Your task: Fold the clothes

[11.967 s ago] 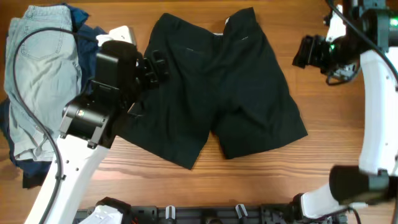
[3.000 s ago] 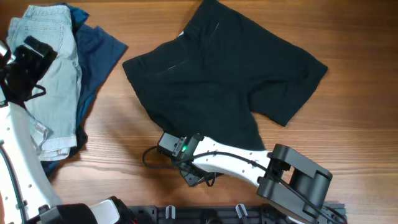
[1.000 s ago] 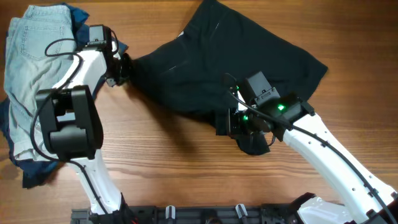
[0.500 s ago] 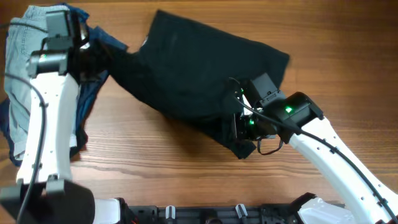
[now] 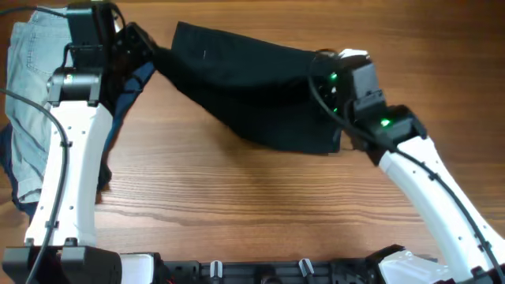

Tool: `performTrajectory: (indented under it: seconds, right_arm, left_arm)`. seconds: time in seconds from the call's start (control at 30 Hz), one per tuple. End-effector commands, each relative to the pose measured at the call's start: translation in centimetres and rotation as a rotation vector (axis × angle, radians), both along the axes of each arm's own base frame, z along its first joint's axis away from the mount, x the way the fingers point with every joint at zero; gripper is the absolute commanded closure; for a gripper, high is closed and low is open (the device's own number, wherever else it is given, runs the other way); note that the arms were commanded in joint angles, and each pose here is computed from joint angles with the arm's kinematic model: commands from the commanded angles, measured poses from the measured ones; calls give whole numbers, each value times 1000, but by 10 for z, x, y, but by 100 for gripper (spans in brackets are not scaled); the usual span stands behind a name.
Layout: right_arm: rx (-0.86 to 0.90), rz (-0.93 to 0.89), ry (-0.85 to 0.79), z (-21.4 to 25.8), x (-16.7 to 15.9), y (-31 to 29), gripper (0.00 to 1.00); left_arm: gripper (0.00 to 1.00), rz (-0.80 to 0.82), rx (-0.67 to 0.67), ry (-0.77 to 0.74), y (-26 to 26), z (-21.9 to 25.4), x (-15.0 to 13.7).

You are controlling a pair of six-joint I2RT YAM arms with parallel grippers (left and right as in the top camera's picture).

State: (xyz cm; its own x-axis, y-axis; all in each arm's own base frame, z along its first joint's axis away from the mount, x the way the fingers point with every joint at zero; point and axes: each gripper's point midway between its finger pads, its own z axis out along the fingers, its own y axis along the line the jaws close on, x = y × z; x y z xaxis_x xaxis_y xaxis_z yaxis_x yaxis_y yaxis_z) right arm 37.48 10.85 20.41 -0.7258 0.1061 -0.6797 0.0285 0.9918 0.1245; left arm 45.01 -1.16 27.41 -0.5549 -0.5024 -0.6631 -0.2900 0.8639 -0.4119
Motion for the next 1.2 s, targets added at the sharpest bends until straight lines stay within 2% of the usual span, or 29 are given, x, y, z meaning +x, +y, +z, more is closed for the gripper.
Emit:
performTrajectory:
  seconds: [0.0, 0.1, 0.2, 0.37, 0.5, 0.67, 0.77, 0.87, 0.93, 1.03, 1.17]
  right_arm:
    - [-1, 129, -75, 5, 33, 2, 96]
    - [-5, 121, -40, -23, 51, 6, 96]
    - [14, 72, 42, -56, 55, 5, 96]
    - [34, 37, 15, -39, 52, -4, 96]
    - [76, 65, -24, 5, 22, -4, 96]
    - [167, 120, -50, 53, -33, -2, 96]
    - [205, 128, 31, 44, -51, 1, 96]
    - [246, 135, 90, 37, -62, 7, 96]
    - [280, 73, 165, 27, -73, 4, 96]
    - [221, -22, 173, 17, -67, -12, 96]
    - [170, -90, 168, 1, -44, -20, 96]
  left_arm:
    - [96, -9, 10, -20, -12, -7, 18]
    - [96, -32, 13, 43, -23, -47, 37]
    - [96, -43, 14, 61, -30, -77, 57]
    - [96, -42, 12, 16, -31, -75, 70]
    - [96, -44, 9, -10, -31, -54, 61]
    - [96, -43, 5, -77, -28, 4, 26]
    - [96, -43, 7, -58, -26, 13, 7]
    - [96, -42, 10, -18, -25, 6, 0]
    - [96, -25, 25, 8, -21, 1, -4]
    - [96, 33, 71, 7, -9, 0, -2]
    - [96, 84, 113, 2, 2, -9, 11]
